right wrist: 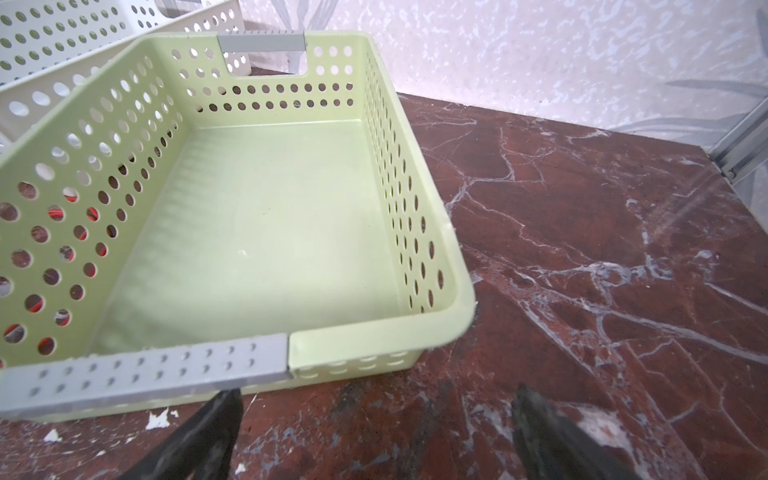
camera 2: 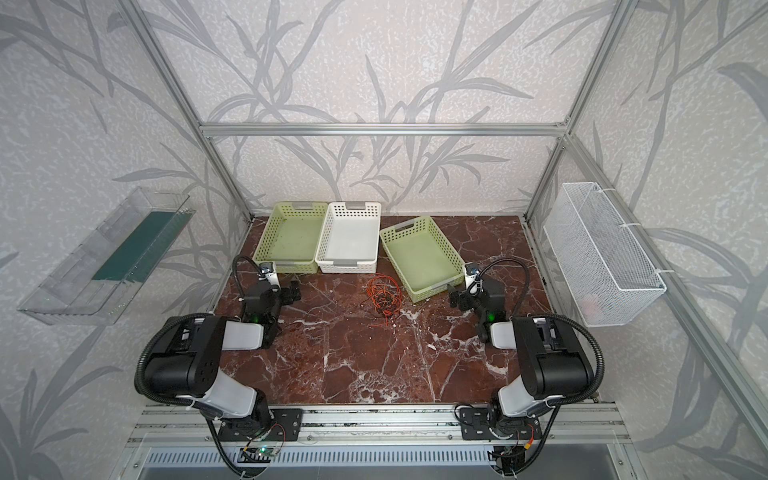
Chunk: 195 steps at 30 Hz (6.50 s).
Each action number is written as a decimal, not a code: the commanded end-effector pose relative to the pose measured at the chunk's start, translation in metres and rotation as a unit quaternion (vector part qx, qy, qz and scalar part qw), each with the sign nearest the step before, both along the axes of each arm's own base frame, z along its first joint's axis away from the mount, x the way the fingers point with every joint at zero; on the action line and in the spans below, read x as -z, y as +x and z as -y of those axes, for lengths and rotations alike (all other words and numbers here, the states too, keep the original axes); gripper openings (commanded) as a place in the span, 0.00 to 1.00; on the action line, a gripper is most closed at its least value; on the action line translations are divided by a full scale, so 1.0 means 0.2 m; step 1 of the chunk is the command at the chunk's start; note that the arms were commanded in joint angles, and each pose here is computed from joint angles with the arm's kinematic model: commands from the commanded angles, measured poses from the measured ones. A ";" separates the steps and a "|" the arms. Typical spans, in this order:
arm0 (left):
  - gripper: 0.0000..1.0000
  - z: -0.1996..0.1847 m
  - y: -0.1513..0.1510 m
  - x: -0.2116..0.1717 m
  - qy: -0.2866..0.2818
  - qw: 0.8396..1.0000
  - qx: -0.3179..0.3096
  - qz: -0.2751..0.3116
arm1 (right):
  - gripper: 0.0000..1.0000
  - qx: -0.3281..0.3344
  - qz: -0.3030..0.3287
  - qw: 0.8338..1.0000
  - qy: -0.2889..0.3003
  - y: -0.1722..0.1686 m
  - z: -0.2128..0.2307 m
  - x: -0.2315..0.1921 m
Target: Untangle the cables
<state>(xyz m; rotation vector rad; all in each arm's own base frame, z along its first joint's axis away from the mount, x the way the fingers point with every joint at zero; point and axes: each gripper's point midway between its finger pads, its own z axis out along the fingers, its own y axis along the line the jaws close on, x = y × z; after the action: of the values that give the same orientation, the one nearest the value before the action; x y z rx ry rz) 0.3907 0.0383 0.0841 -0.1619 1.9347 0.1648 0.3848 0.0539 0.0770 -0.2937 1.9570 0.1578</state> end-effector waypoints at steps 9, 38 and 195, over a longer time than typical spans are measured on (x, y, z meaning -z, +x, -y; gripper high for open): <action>0.99 0.07 0.02 -0.13 -0.003 0.999 0.046 0.024 | 0.99 0.035 0.040 0.999 0.007 0.02 0.05 -0.17; 0.57 1.25 -0.35 -0.18 0.029 0.855 0.499 -0.137 | 0.72 -0.338 -0.058 0.937 -0.073 -0.39 -1.01 -0.39; 0.00 1.58 -0.37 -1.35 0.010 0.794 0.607 -0.036 | 0.46 -0.281 0.043 0.947 0.150 -0.21 -1.00 -1.02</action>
<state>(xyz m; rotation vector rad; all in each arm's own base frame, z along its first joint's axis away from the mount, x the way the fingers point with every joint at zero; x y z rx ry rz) 0.3263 -0.2756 0.3403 1.0893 1.8198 -0.6680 0.3373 0.2527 0.2743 -0.6516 1.6856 0.7807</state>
